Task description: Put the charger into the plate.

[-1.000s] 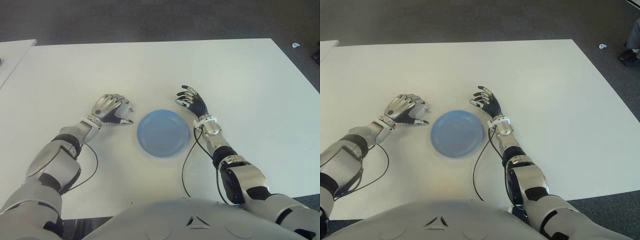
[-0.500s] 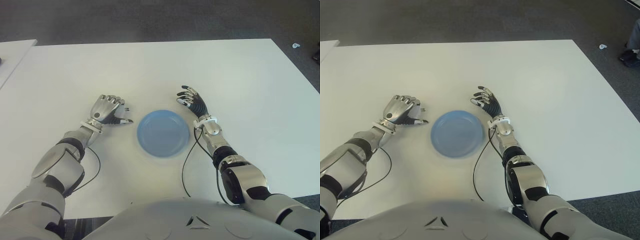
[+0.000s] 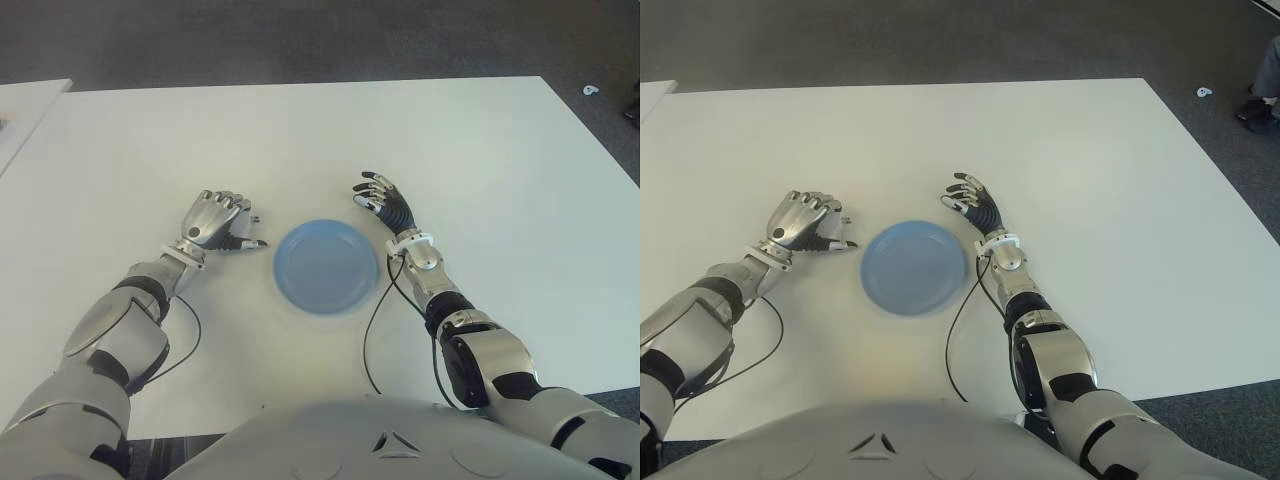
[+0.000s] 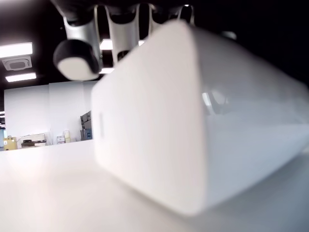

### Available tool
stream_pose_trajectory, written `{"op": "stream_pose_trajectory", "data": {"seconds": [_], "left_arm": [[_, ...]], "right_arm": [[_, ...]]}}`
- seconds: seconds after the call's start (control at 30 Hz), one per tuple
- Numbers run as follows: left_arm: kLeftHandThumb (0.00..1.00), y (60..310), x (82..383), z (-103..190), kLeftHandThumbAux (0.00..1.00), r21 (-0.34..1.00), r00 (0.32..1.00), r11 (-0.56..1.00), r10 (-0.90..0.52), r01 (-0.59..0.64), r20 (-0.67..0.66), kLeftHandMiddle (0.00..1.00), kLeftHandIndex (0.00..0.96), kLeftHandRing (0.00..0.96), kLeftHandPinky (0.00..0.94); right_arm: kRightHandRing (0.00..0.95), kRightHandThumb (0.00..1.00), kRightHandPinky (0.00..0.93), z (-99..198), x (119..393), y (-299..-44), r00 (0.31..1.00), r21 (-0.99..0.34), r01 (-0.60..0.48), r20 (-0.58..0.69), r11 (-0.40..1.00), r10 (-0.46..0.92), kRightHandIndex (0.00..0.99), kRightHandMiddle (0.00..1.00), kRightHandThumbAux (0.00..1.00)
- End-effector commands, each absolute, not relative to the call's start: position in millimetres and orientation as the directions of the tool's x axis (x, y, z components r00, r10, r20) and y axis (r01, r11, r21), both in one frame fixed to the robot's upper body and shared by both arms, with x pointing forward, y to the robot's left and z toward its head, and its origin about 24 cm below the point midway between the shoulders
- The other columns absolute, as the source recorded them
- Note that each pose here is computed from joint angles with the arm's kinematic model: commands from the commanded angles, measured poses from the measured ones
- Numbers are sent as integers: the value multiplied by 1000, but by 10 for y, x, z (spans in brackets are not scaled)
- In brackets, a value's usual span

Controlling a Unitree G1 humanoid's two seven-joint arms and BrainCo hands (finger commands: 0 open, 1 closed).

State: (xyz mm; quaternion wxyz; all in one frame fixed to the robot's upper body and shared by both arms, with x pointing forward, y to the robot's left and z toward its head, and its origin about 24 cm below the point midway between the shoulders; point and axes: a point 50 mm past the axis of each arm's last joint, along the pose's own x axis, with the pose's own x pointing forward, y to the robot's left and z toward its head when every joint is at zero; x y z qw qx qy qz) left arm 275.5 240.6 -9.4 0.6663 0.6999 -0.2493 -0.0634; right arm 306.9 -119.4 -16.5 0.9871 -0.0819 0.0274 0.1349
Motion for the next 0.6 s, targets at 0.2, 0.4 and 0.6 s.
{"op": "stream_pose_trajectory", "data": {"seconds": [0.2,0.4,0.6], "left_arm": [[181,2418,2778,-48,733,964,870,60,-418,-260,261,930,848,917,910],[210,2409,2842,30,732,955,871,108,-391,-278,298,932,846,917,913],[270,2360,2981,236,733,926,836,183,-399,-330,377,933,846,917,912]], "right_arm": [[342,0,312,-628,2747,-1249,911,-116,-297,-330,948,246,177,350,519],[342,0,312,-629,2746,-1248,911,-110,-299,-329,948,250,184,354,524],[337,0,299,-627,2747,-1245,911,-102,-298,-329,949,251,182,351,521]]}}
